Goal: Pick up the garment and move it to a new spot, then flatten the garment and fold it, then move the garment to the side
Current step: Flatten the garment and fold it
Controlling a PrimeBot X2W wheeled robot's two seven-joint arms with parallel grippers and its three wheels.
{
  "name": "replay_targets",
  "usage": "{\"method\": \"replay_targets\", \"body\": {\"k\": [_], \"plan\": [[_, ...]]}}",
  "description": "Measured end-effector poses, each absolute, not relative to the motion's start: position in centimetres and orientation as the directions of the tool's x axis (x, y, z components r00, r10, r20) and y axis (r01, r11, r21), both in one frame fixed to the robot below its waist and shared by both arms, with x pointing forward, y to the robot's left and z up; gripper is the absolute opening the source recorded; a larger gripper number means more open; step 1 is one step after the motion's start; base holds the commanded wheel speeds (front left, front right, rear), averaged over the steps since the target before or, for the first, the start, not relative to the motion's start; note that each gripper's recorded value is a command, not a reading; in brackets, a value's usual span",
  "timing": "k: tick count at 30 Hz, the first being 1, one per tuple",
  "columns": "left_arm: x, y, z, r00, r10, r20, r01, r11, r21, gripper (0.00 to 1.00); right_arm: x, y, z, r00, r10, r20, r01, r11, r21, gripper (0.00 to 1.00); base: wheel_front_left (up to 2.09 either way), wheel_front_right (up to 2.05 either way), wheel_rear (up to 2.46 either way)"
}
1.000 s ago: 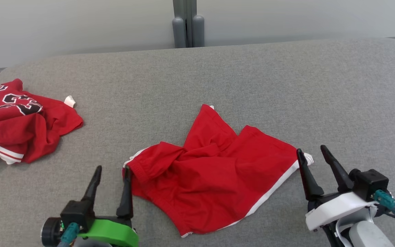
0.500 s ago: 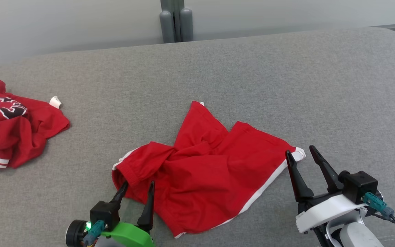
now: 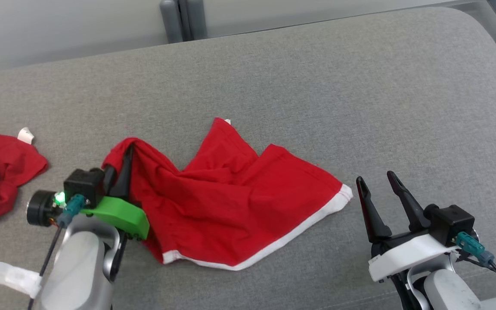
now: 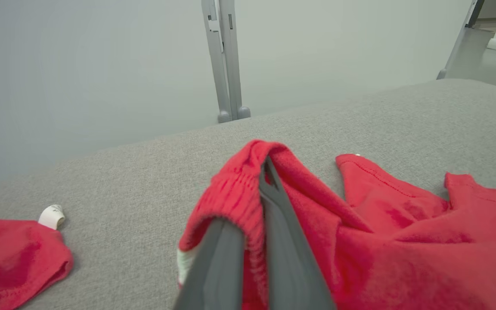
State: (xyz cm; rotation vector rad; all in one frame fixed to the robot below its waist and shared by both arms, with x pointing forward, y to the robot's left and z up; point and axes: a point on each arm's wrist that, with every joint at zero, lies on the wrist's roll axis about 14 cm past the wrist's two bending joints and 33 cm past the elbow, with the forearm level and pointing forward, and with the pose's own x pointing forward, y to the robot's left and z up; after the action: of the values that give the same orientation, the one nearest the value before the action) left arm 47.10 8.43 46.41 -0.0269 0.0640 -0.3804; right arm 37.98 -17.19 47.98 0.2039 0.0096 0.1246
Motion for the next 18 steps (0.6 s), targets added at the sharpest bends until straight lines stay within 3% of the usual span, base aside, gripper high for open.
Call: {"method": "replay_targets", "body": {"k": [7, 8, 9, 10, 11, 18], "plan": [[50.5, 7.7, 48.1, 0.923, -0.384, -0.014, 0.384, 0.923, -0.025, 0.00, 37.5, -18.6, 47.4, 0.997, 0.075, -0.016, -0.070, 0.977, 0.202, 1.00, 0.00, 0.00, 0.00], [50.5, 7.6, 47.6, 0.923, -0.384, -0.031, 0.383, 0.923, -0.032, 0.07, 37.4, -18.7, 47.3, 0.997, 0.071, -0.021, -0.065, 0.977, 0.202, 1.00, 0.00, 0.00, 0.00], [50.4, 7.6, 46.7, 0.921, -0.385, -0.056, 0.383, 0.923, -0.035, 0.37, 37.4, -18.8, 47.2, 0.997, 0.068, -0.024, -0.062, 0.977, 0.202, 1.00, 0.00, 0.00, 0.00], [50.4, 7.6, 46.2, 0.921, -0.384, -0.070, 0.382, 0.923, -0.037, 0.89, 37.4, -18.8, 47.1, 0.997, 0.067, -0.027, -0.060, 0.977, 0.203, 1.00, 0.00, 0.00, 0.00], [50.3, 7.7, 46.0, 0.922, -0.379, -0.078, 0.377, 0.925, -0.042, 1.00, 37.4, -18.8, 47.1, 0.997, 0.066, -0.029, -0.059, 0.977, 0.203, 1.00, 0.00, 0.00, 0.00], [48.3, 9.6, 44.6, 0.938, -0.329, -0.112, 0.323, 0.944, -0.071, 1.00, 37.7, -18.5, 47.5, 0.997, 0.078, -0.014, -0.073, 0.977, 0.202, 1.00, 0.00, 0.00, 0.00]]}}
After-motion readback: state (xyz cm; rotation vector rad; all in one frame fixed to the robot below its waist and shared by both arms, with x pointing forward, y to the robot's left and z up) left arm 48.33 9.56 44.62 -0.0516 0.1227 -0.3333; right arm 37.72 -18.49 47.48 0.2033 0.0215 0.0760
